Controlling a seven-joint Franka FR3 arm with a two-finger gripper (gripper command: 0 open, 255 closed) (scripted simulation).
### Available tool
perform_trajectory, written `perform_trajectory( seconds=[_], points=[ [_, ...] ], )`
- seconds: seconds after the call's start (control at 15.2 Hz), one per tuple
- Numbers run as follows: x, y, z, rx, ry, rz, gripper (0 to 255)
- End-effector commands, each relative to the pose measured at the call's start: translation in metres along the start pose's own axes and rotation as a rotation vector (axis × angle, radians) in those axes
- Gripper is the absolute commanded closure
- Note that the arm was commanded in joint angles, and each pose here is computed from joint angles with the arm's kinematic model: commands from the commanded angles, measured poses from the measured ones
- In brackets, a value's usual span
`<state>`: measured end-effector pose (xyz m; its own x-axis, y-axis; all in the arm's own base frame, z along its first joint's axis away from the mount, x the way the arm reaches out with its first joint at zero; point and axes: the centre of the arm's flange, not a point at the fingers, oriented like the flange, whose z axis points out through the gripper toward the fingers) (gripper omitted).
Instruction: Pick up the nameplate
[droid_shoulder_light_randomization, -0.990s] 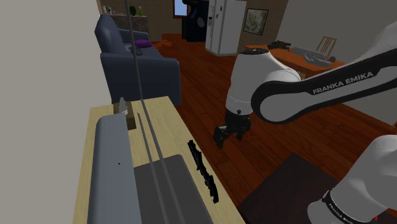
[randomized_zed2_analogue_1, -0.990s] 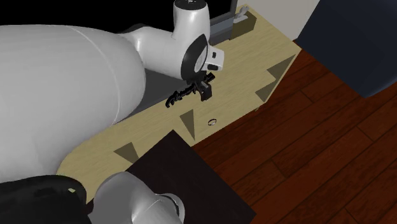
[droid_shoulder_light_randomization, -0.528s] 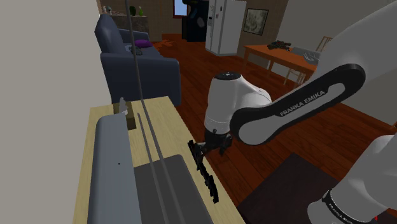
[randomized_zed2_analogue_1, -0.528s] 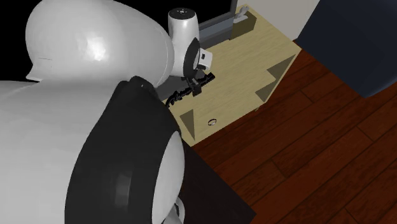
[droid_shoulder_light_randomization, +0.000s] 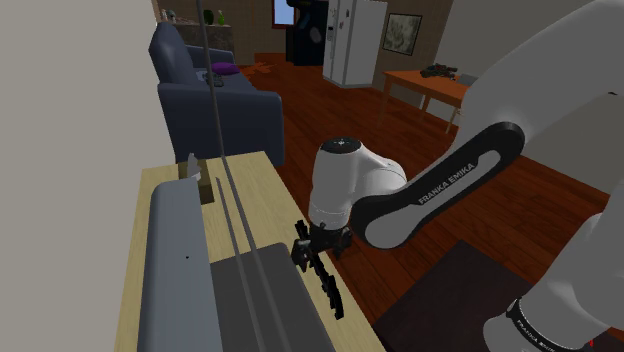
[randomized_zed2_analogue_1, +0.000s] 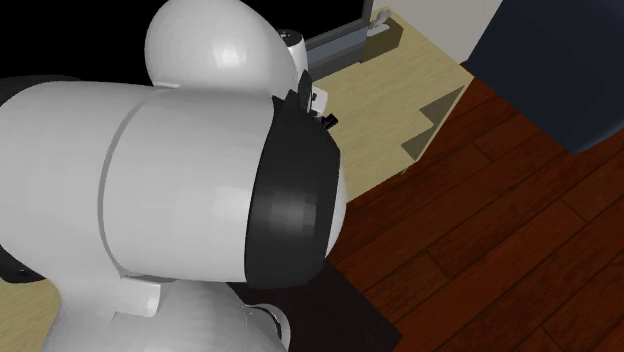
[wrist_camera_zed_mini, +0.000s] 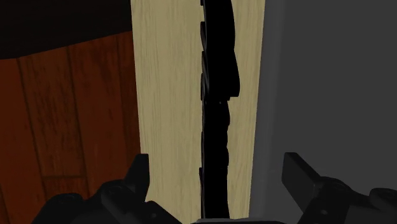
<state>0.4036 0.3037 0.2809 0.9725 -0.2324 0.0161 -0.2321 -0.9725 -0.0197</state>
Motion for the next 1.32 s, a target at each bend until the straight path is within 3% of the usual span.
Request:
perform_trajectory(
  seconds=[0.0,0.13,0.2,0.79,1.25],
  points=[
    [0.000,0.000,0.011,0.001,0.000,0.000,0],
    [0.000,0.000,0.015,0.001,0.000,0.000,0],
    [0.000,0.000,0.014,0.001,0.000,0.000,255],
    [0.000,0.000,0.015,0.001,0.000,0.000,255],
    [0.001,0.000,-0.022,0.001,0.000,0.000,255]
  ],
)
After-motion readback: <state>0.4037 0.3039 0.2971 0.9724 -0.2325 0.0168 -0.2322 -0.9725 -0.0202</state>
